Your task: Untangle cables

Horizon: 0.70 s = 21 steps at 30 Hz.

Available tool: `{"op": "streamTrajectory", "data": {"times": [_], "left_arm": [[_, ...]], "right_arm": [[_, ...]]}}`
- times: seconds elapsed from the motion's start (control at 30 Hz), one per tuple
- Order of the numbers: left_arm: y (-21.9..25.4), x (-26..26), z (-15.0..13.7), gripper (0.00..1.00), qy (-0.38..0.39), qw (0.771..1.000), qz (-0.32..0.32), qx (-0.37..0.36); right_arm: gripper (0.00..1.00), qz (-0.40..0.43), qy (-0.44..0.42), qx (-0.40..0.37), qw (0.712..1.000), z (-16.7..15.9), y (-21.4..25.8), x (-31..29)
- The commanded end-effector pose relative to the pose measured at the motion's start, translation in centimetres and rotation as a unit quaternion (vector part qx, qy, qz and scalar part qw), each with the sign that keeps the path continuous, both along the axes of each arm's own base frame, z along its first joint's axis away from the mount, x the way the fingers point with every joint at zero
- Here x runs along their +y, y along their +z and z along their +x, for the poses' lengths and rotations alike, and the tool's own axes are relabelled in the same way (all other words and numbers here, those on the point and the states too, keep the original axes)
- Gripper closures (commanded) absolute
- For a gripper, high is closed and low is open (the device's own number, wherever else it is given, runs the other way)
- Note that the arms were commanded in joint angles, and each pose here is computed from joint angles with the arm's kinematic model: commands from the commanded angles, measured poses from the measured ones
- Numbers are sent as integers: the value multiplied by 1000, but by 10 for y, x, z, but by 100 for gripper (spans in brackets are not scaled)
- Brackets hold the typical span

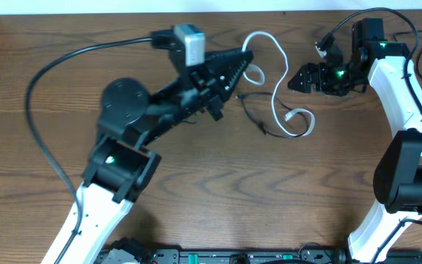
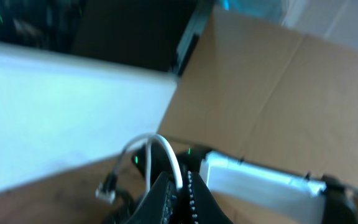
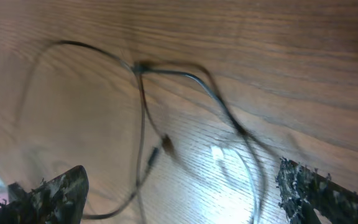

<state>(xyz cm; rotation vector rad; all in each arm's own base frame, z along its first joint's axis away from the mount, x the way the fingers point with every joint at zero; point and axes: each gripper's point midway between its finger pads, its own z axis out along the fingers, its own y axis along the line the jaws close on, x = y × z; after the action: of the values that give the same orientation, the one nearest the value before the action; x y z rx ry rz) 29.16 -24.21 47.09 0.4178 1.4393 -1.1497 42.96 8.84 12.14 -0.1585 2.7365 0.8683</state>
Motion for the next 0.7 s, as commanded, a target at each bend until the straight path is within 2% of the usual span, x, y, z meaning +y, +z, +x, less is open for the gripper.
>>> {"op": "streamTrajectory", "data": {"times": [0.0, 0.17, 0.3, 0.5, 0.67], "left_arm": [[31, 22, 0, 93, 44, 998, -28, -26], [44, 34, 4, 93, 69, 996, -40, -42], [45, 33, 5, 93, 69, 996, -41, -45], [49, 34, 4, 92, 68, 995, -47, -52], [71, 38, -4, 93, 58, 992, -90, -71]], "right_arm": [[7, 30, 21, -5, 999, -3, 4, 13], [8, 47, 25, -21, 998, 1, 16, 17], [8, 114, 75, -92, 986, 3, 59, 36], [7, 199, 174, -234, 935, -15, 139, 63], [6, 237, 225, -304, 895, -37, 189, 82]]}}
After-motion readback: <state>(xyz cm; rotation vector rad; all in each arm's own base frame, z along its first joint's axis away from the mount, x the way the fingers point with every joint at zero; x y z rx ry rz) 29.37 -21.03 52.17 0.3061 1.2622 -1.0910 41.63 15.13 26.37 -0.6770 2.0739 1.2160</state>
